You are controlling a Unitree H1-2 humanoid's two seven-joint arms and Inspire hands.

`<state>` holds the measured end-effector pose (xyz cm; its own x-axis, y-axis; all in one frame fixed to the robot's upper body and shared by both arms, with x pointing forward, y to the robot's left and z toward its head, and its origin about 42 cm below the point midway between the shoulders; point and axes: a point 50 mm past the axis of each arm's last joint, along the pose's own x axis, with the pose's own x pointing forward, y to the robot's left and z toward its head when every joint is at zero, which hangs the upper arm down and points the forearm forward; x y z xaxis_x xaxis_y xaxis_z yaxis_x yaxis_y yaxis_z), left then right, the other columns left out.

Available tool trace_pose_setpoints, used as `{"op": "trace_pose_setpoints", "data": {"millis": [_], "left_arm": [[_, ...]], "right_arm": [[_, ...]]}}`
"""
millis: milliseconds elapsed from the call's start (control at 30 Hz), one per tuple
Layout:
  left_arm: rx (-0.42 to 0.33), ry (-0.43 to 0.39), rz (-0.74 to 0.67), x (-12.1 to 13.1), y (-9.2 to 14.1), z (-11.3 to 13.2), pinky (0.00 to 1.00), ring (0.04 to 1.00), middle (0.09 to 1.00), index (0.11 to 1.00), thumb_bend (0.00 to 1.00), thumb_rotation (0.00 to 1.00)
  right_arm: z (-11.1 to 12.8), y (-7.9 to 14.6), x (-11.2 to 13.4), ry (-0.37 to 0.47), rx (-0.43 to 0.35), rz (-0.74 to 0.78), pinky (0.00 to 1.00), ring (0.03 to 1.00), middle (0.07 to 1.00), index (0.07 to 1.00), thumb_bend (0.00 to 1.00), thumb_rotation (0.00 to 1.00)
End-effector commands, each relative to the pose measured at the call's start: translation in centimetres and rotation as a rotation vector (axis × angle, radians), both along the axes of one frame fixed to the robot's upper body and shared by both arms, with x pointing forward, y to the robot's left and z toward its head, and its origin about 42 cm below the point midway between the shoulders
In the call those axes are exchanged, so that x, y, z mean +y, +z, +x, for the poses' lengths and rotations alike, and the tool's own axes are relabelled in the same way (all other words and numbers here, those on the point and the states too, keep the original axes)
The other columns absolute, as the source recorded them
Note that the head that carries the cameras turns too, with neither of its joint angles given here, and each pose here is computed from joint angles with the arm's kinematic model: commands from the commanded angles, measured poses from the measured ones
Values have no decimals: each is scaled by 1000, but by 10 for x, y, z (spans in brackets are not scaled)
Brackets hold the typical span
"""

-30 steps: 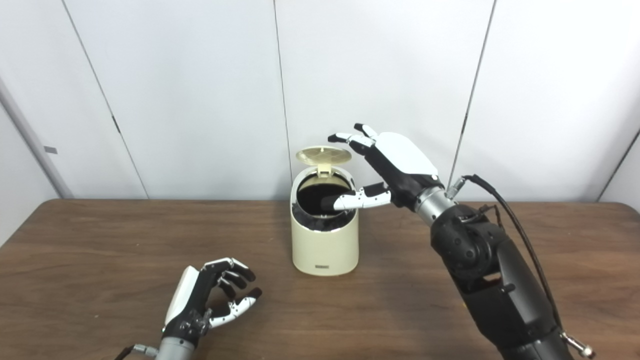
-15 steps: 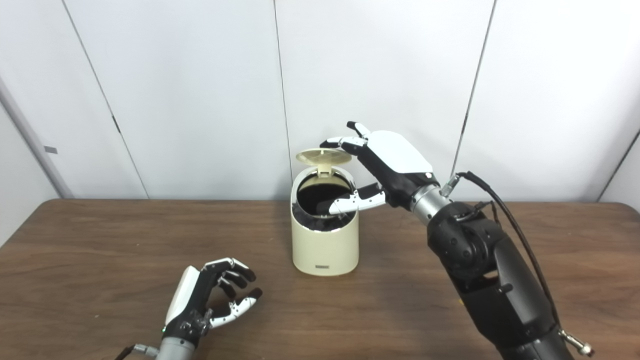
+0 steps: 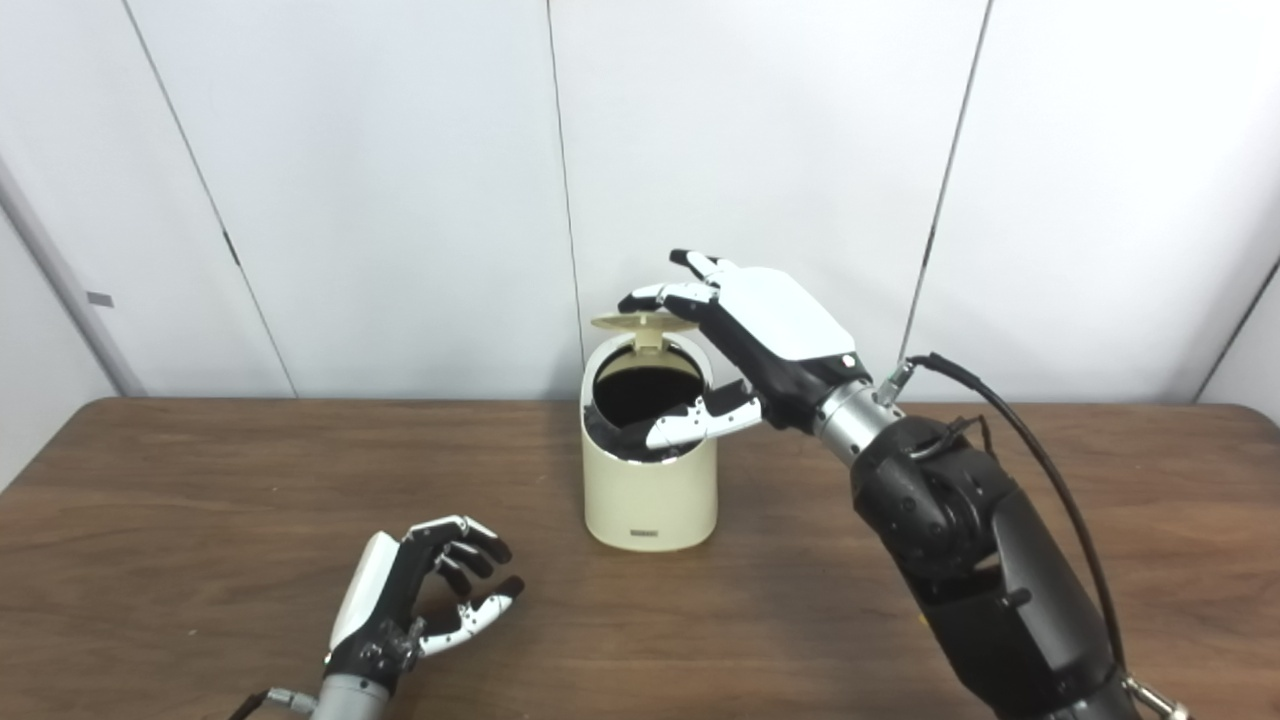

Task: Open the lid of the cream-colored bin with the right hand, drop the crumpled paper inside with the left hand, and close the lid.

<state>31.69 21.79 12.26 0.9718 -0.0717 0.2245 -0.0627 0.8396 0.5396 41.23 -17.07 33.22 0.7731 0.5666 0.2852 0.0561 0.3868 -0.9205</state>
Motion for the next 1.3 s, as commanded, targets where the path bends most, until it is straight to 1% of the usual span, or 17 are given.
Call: {"op": "trace_pose_setpoints", "data": {"millis": [0,133,233,300,367,467,533,800,900,1033,1133,1267], "left_arm": [[12,8,16,5,-6,-7,436,534,601,495,509,46],[17,10,14,4,-3,-7,440,536,599,495,509,45],[21,12,16,4,-2,-8,442,538,602,495,509,46],[26,14,17,5,-1,-9,444,540,605,495,508,46],[30,15,17,5,-1,-10,446,544,611,496,508,46],[32,15,14,6,0,-10,449,549,614,496,508,46],[31,14,13,6,0,-10,444,542,607,495,508,45],[32,15,19,6,0,-10,449,551,612,495,508,45],[32,16,16,6,1,-10,434,537,606,495,509,45],[33,15,18,7,2,-11,430,536,610,495,509,46],[37,15,14,7,2,-11,434,540,611,495,509,46],[40,15,16,6,3,-11,437,542,613,496,509,47]], "right_arm": [[-4,21,0,29,-67,-10,1000,977,793,782,709,597],[-3,13,-2,22,-39,-27,990,973,791,784,708,618],[-2,8,-3,17,-35,-42,936,964,788,781,714,612],[-1,5,-4,10,-32,-58,925,962,788,781,715,611],[0,2,-4,3,-26,-72,934,959,784,777,716,608],[0,-1,-5,-7,-10,-85,985,964,784,777,710,603],[0,-3,-5,-12,-2,-88,962,967,790,781,706,586],[4,-11,-7,-24,27,-93,914,968,791,781,715,574],[4,-14,-7,-23,37,-90,943,969,789,779,719,574],[4,-17,-8,-17,43,-106,923,971,785,775,714,611],[3,-19,-8,-8,47,-110,921,969,771,767,710,619],[-1,-21,-9,3,58,-112,950,962,751,754,711,573]]}}
